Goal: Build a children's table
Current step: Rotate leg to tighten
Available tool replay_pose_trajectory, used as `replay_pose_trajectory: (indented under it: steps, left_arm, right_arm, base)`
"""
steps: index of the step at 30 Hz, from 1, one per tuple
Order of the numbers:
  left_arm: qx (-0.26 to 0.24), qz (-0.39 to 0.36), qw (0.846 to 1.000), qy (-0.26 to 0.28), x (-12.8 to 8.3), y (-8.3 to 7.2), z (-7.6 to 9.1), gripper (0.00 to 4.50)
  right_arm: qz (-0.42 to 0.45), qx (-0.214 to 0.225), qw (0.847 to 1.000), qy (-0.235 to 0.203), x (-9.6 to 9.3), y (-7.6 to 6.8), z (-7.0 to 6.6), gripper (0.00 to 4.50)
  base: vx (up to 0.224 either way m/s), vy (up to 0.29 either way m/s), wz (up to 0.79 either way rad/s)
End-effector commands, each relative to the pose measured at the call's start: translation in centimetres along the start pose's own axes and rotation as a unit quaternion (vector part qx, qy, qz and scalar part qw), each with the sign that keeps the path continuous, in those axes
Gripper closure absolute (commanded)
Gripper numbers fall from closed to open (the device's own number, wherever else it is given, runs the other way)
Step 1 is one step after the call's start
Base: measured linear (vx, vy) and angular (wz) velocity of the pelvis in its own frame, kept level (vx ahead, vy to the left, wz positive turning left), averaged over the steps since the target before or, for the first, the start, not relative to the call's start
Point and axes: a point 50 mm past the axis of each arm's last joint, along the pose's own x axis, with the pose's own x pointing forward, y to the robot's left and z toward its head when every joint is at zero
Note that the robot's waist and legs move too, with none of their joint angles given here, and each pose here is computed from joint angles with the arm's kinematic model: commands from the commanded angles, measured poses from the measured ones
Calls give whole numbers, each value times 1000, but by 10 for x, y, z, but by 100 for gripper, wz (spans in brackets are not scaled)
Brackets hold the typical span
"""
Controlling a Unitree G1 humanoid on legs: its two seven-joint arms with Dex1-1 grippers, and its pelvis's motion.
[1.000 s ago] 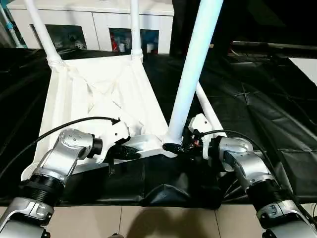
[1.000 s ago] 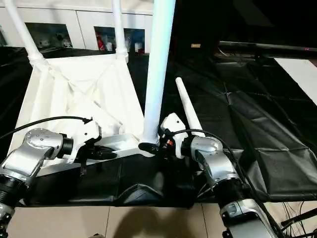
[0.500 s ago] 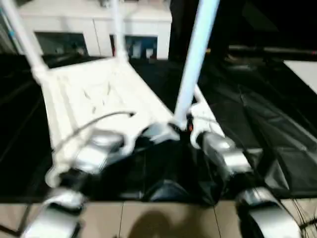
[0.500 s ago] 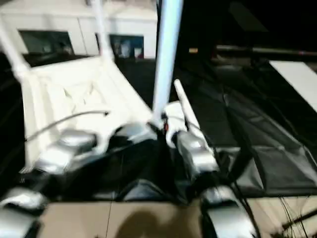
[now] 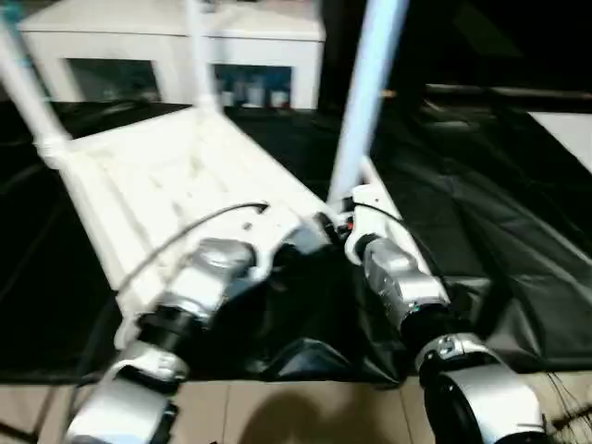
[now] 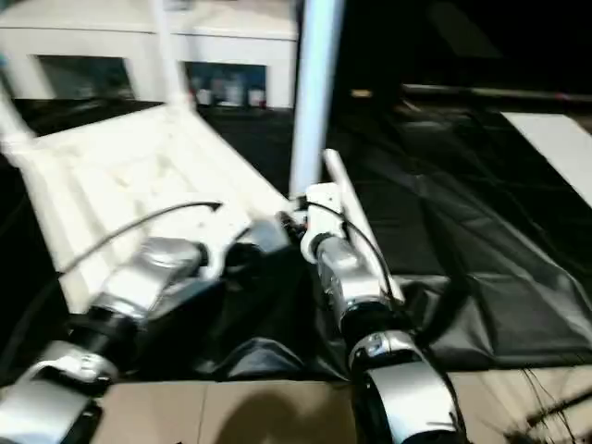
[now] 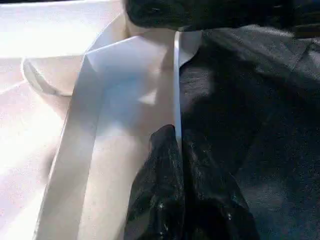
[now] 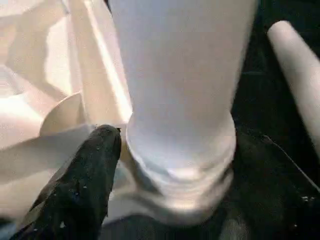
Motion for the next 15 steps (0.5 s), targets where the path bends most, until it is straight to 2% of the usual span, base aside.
replay_pose_trajectory:
  steps: [1, 4, 5, 8, 9, 12, 13, 15]
  left_arm:
    - [13, -16, 1000, -3, -3, -2, -5, 450]
    - [20, -35, 999, -3, -12, 1, -11, 450]
    - [19, -37, 999, -2, -14, 2, -12, 450]
    - [40, -81, 996, -7, -29, 3, -18, 450]
    - [51, -111, 992, -13, -38, 3, -23, 450]
    - [62, -137, 988, -21, -44, 2, -24, 450]
    - [63, -152, 986, -20, -48, 1, -27, 450]
    - [67, -190, 979, -16, -58, 1, -33, 450]
  right_arm:
    - [56, 14, 998, 4, 0, 15, -5, 65]
    - [81, 3, 997, -5, -4, 9, -1, 55]
    - [88, 0, 996, -6, -5, 8, -1, 21]
    - [130, -43, 991, -5, -15, -2, 0, 18]
    - [157, -68, 985, -5, -22, -10, 1, 18]
    - [178, -84, 980, -1, -27, -14, 1, 18]
    - [192, -95, 977, 6, -30, -17, 0, 18]
    - [247, -137, 959, 23, -42, -22, -1, 18]
  base:
    - [0, 0, 0]
    - [0, 0, 0]
    - [0, 0, 0]
    - [0, 0, 0]
    - [0, 0, 0]
    - [0, 0, 0]
    - [0, 0, 0]
    - [0, 0, 0]
